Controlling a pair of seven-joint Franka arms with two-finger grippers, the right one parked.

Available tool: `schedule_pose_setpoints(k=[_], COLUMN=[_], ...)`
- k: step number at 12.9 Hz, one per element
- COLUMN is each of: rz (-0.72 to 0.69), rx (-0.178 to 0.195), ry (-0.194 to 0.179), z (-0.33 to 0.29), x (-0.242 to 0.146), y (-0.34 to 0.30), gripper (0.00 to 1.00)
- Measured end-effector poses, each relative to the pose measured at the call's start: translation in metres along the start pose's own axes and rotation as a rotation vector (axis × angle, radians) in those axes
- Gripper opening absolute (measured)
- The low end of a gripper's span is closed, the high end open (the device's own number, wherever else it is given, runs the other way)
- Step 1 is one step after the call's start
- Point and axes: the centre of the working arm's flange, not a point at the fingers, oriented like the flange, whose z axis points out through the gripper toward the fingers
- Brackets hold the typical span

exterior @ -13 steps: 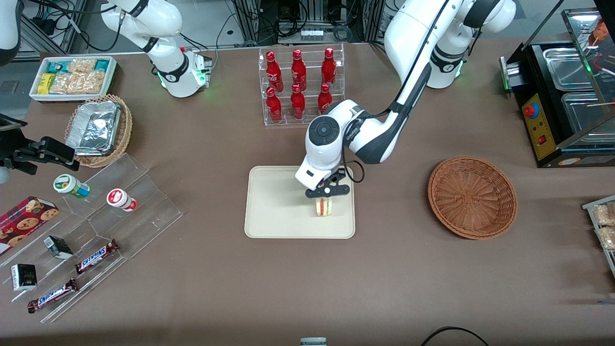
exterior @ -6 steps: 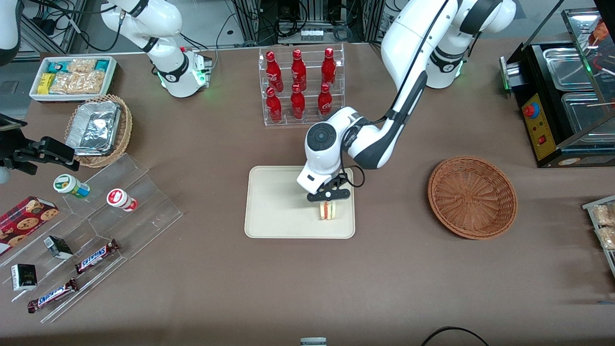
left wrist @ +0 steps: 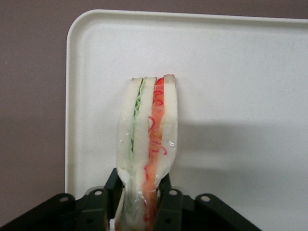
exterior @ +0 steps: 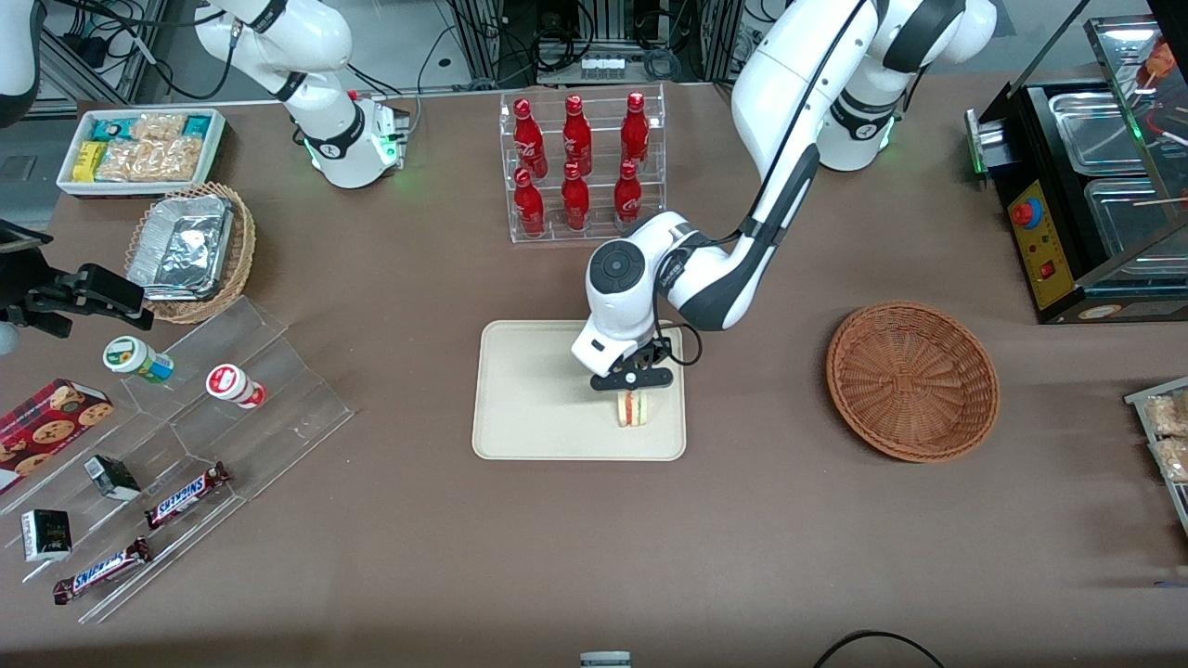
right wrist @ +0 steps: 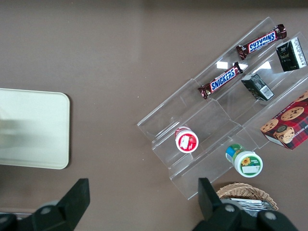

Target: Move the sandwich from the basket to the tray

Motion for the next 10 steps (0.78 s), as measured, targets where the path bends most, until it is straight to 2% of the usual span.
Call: schedule_pose_setpoints(k=[2, 3, 4, 5, 8, 10], rz=[-0.011, -0.020, -0.031, -0.054, -0.187, -0.246], rx=[0.002, 0.015, 0.026, 0.026, -0.006, 0.005], ry=[0.006, 0.003, 0.004, 0.014, 0.062, 0.068], z=[-0.014, -0.033, -0.061, -0.094, -0.195, -0.247], x=[0.007, 0.012, 0.017, 0.021, 0.031, 0.037], y=[0.001, -0.001, -0.004, -0.010, -0.046, -0.085], gripper=[0.67, 0.75, 0.89, 0.98, 1.00, 1.00])
